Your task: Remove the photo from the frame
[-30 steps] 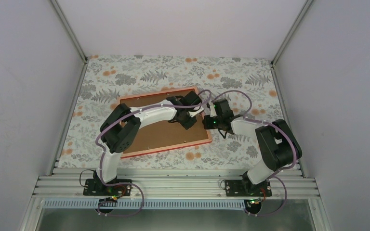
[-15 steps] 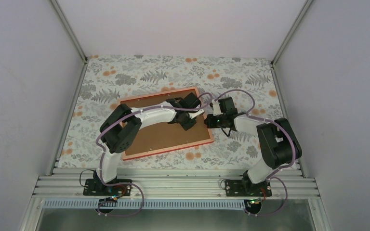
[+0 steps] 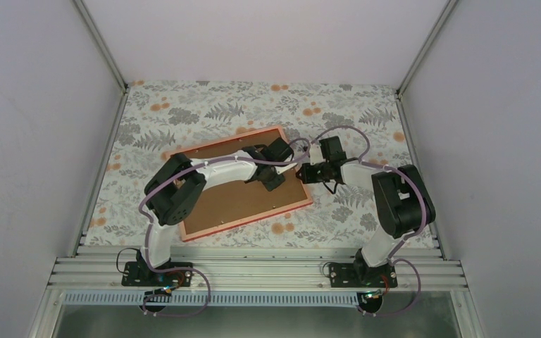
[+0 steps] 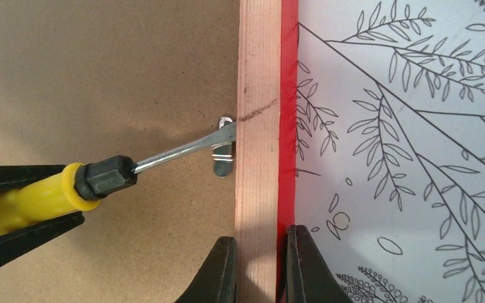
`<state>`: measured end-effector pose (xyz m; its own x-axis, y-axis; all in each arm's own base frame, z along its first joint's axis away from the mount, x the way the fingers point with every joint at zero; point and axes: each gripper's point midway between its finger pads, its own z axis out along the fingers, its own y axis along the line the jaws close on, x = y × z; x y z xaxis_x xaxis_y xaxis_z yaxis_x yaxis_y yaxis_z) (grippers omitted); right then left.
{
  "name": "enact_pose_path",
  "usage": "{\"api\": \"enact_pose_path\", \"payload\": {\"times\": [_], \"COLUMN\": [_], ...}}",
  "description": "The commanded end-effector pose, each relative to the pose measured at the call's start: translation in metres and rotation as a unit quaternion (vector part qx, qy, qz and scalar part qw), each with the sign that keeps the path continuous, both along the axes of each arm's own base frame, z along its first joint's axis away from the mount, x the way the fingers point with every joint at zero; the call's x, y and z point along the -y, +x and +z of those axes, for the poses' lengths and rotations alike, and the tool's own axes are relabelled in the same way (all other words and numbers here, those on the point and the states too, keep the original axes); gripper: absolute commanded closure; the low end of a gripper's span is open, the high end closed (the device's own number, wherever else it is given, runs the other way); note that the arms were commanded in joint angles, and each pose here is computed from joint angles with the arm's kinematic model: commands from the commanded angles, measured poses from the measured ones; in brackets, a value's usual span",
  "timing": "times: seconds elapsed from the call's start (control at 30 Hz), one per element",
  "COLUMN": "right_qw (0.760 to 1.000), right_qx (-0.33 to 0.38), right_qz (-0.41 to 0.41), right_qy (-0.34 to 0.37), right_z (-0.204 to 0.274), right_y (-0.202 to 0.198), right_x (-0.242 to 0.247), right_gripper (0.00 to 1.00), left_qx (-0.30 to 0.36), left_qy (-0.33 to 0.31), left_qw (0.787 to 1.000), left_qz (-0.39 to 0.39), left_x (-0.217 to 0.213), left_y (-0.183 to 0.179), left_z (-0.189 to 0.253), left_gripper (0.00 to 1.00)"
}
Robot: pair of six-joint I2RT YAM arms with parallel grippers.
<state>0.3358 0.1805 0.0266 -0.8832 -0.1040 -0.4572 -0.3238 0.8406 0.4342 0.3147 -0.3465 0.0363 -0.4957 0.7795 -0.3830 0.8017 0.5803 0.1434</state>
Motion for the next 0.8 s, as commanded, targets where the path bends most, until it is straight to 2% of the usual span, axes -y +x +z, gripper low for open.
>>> {"api": "enact_pose_path", "payload": {"times": [0.0,0.27,0.47,0.77], "right_qw": [0.999,0.999,0.999,0.999], "right_qx": [0.037,0.040,0.037,0.033], "right_qz": [0.006,-0.010,-0.019,-0.033], "right_qy": [0.009,0.003,0.005,0.017], "right_z": [0.004,0.004,0.002,0.002], "right_y": [0.021,0.020,0.015,0.009], "right_x": [-0.003,0.002,0.005,0.006], "right_gripper": [0.96,0.96,0.96,0.96], "left_qx": [-0.080,-0.019,-0.004,-0.025], "left_qy": [0.040,-0.002,-0.029,-0.099], "left_qw": [0.994,0.999,0.997,0.990], "left_qz": [-0.062,0.030,0.065,0.096], "left_x": [-0.013,-0.024,-0.027,0.001], "left_y": [-0.056,-0.014,-0.010,-0.015], "left_z": [-0.012,0.032,0.047,0.049], "left_gripper": [0.97,0.98,0.98,0.97]}}
